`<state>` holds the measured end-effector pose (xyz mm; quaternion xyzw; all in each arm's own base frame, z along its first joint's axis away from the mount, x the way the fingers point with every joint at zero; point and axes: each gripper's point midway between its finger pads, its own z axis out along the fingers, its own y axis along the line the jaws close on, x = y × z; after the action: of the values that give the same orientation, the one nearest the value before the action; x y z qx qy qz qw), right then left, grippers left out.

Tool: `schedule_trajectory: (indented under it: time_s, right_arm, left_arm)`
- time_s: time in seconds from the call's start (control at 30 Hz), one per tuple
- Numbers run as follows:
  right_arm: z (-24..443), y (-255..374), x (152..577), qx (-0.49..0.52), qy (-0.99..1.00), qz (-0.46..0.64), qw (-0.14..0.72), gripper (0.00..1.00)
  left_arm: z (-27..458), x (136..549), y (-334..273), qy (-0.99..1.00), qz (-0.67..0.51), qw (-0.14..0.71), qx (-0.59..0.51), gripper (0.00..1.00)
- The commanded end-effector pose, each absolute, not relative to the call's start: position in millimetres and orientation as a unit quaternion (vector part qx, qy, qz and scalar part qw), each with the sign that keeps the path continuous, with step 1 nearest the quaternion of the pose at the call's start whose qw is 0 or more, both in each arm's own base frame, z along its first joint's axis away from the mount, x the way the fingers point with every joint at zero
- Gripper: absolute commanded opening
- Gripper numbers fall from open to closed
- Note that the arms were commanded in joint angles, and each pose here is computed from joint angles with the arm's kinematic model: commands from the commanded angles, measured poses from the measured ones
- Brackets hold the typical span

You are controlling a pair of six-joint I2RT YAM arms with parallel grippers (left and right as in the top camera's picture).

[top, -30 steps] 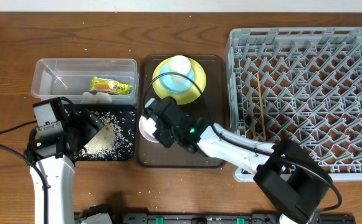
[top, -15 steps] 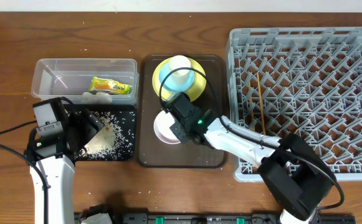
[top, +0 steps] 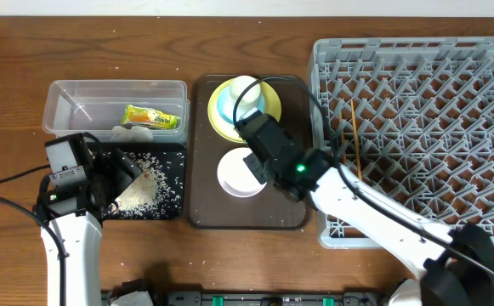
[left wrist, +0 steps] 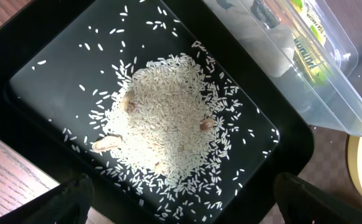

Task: Sort waste into correct bins and load items into the dishwasher rack
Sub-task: 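Close the right gripper on the white bowl's rim and lift it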

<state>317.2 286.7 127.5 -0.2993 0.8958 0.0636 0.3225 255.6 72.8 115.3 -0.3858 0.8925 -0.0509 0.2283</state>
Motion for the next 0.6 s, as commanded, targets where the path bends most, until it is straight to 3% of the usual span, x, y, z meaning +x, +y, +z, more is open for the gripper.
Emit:
schedule_trajectory:
  time_s: [0.0,0.57]
  right_arm:
    - [129.8,314.4,295.9,-0.311,0.893,0.169,0.279,0.07]
    - [55.6,358.4,244.1,-0.46,0.851,0.154,0.201,0.26]
  left_arm:
    - [119.5,256.9,77.4,0.889,-0.044,0.234,-0.391,0.95]
    - [119.7,257.0,77.4,0.889,-0.044,0.234,-0.391,0.95]
